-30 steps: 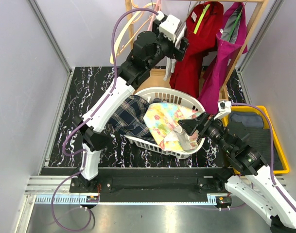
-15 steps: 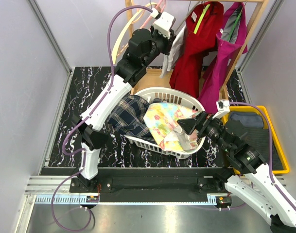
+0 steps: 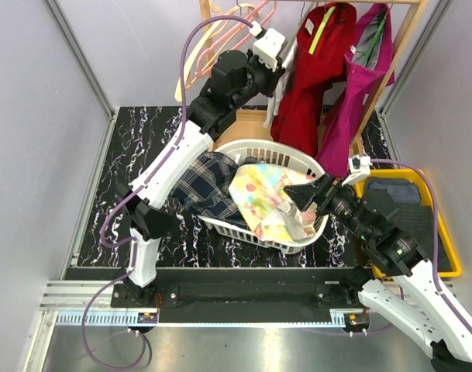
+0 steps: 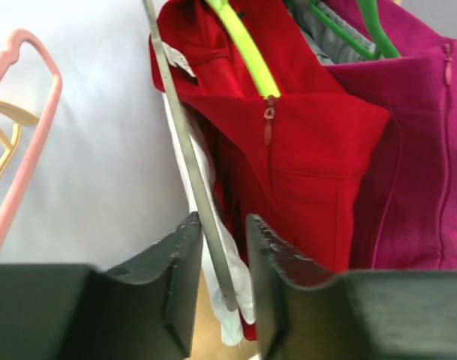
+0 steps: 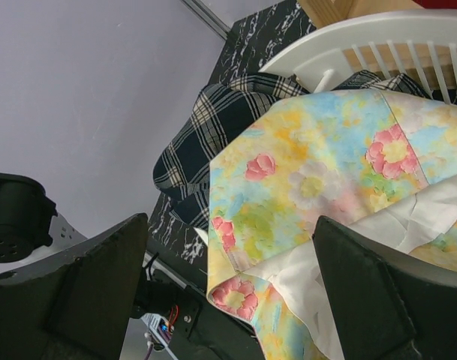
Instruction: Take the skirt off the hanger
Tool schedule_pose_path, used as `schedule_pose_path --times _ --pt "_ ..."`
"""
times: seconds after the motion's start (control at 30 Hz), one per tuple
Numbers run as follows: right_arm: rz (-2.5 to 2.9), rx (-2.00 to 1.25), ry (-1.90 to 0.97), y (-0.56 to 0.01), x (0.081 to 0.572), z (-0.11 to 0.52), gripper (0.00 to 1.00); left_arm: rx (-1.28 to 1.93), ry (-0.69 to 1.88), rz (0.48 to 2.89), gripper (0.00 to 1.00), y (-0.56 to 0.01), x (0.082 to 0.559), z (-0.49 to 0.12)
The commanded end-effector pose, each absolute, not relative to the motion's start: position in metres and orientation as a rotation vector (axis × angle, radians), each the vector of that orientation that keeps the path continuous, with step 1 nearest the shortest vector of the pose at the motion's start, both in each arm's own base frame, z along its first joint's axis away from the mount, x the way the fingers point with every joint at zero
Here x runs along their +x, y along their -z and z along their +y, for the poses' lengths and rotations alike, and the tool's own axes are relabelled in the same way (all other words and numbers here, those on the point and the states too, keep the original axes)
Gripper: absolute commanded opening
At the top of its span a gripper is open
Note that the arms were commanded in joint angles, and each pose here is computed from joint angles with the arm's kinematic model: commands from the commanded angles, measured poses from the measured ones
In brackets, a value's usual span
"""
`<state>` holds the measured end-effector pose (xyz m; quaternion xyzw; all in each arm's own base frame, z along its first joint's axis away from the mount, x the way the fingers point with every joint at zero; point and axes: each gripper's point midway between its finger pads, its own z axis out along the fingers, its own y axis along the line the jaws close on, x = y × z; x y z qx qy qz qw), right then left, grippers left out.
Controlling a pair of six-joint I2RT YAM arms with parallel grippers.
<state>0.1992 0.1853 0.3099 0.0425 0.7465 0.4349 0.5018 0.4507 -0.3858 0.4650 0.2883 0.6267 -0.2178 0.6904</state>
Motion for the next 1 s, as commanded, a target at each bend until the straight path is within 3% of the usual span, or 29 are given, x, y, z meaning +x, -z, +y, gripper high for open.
schedule_pose_path --times 0.0,0.07,0.33,0.63,0.97 --pt "1.718 0.096 -1.061 -0.340 0.199 0.182 1.00 0.640 0.516 1.320 0.14 -0.494 0.439 -0.385" --pt "1.712 0.102 -1.062 -0.341 0.199 0.181 1.00 0.641 0.513 1.313 0.00 -0.497 0.439 -0.385" --pt "1.708 0.107 -1.061 -0.341 0.197 0.179 1.00 0.649 0.514 1.274 0.00 -0.510 0.437 -0.379" --pt "1.725 0.111 -1.068 -0.334 0.197 0.181 1.00 0.537 0.399 0.998 0.00 -0.612 0.408 -0.331" --pt "1.735 0.118 -1.083 -0.332 0.196 0.182 1.00 0.419 0.335 0.888 0.00 -0.667 0.380 -0.269"
